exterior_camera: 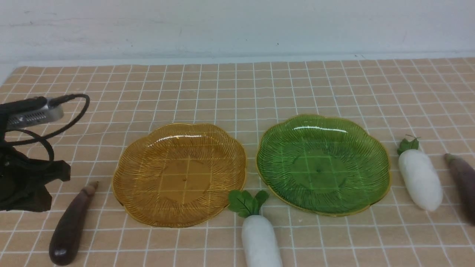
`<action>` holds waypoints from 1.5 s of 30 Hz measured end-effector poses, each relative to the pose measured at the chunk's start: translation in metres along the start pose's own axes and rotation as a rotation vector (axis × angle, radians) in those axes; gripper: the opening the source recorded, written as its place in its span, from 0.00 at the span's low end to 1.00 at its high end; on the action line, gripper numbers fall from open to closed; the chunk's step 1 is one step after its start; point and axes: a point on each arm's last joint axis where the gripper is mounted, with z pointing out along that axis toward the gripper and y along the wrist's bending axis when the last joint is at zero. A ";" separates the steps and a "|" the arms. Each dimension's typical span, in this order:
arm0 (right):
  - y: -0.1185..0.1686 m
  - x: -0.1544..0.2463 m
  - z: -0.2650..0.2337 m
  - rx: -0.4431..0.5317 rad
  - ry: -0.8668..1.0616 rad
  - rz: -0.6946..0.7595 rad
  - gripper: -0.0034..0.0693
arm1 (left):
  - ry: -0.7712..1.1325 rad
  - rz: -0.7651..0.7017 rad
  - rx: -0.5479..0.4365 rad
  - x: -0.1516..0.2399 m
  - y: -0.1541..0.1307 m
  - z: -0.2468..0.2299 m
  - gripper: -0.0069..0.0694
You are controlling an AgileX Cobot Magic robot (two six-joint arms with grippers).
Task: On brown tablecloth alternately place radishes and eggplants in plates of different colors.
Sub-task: 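Pick up the eggplant and place it in the yellow plate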
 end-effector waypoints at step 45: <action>-0.140 0.003 0.293 0.330 0.971 0.030 0.80 | -0.028 0.448 0.071 -0.054 -0.081 0.027 0.43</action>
